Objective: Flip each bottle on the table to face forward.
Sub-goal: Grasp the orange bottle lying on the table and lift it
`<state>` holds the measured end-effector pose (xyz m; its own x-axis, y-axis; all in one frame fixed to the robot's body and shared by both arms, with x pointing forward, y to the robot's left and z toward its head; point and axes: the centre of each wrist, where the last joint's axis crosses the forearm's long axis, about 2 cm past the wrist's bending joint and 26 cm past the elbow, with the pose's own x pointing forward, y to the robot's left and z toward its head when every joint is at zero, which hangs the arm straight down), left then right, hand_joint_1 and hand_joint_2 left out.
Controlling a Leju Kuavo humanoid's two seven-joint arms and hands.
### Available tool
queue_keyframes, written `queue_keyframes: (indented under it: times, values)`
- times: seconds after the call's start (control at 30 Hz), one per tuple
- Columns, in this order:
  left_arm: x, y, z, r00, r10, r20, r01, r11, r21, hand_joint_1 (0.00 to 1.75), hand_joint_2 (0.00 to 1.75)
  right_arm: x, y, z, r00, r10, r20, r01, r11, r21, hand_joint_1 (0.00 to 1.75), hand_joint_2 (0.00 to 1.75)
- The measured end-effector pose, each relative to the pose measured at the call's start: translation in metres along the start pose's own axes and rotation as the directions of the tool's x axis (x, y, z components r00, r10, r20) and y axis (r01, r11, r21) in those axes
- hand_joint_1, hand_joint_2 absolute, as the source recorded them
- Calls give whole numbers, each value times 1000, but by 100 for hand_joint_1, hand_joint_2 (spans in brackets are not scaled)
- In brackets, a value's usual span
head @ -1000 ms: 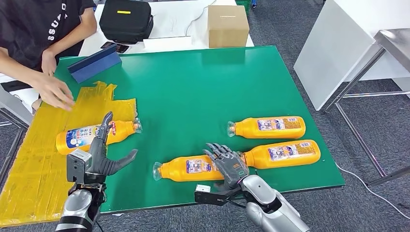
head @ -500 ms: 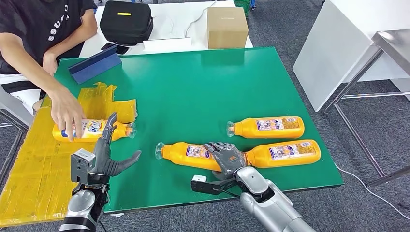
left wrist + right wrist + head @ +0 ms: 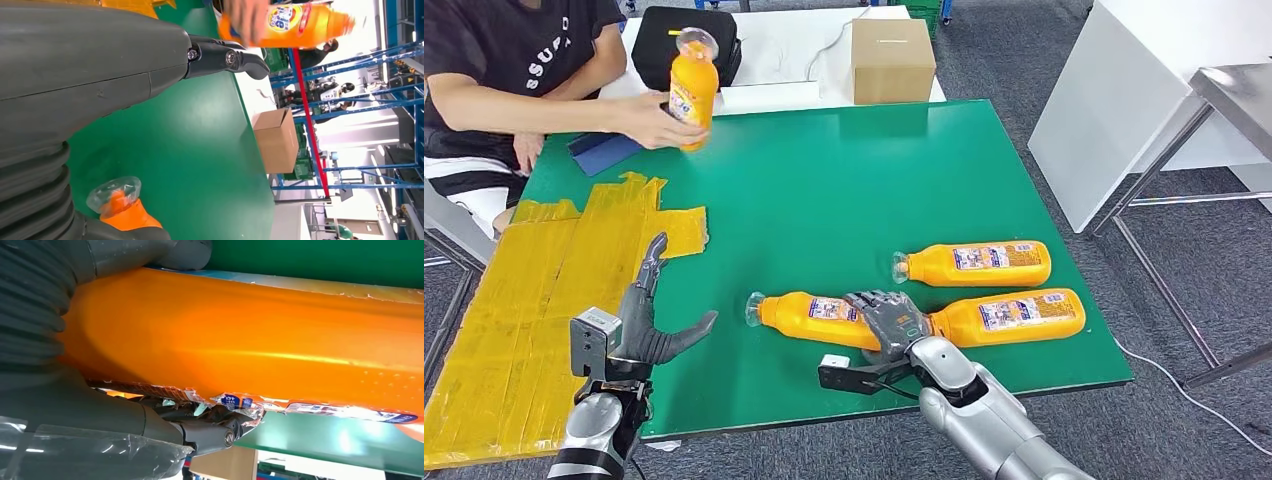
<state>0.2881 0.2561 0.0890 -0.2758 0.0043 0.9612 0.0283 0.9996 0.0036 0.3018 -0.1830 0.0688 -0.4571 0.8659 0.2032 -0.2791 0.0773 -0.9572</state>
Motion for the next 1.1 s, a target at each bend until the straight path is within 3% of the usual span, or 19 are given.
queue_keyframes:
  times: [0.4, 0.5, 0.6, 0.73, 0.93, 1.1]
  values:
    - [0, -3, 0, 1000, 7, 0, -7, 1000, -3, 0, 175, 4, 0, 0, 997, -73, 6, 73, 996, -55, 175, 175]
    - [0, -4, 1, 1000, 19, -2, -19, 1000, 2, 0, 175, 6, 1, 3, 989, -144, 23, 146, 980, -133, 175, 175]
    - [1, -4, 4, 996, 89, -11, -89, 996, -9, 0, 175, 13, 2, 10, 960, -266, 83, 279, 921, -273, 175, 175]
    - [4, -9, 7, 976, 217, -15, -217, 972, -87, 0, 175, 21, -7, 17, 902, -393, 178, 430, 795, -427, 175, 175]
    - [11, -22, 5, 948, 312, -57, -317, 929, -190, 0, 175, 30, -25, 22, 820, -476, 317, 564, 584, -583, 175, 175]
    - [13, -25, 4, 938, 339, -69, -346, 915, -208, 0, 175, 32, -28, 22, 804, -488, 340, 586, 548, -598, 175, 175]
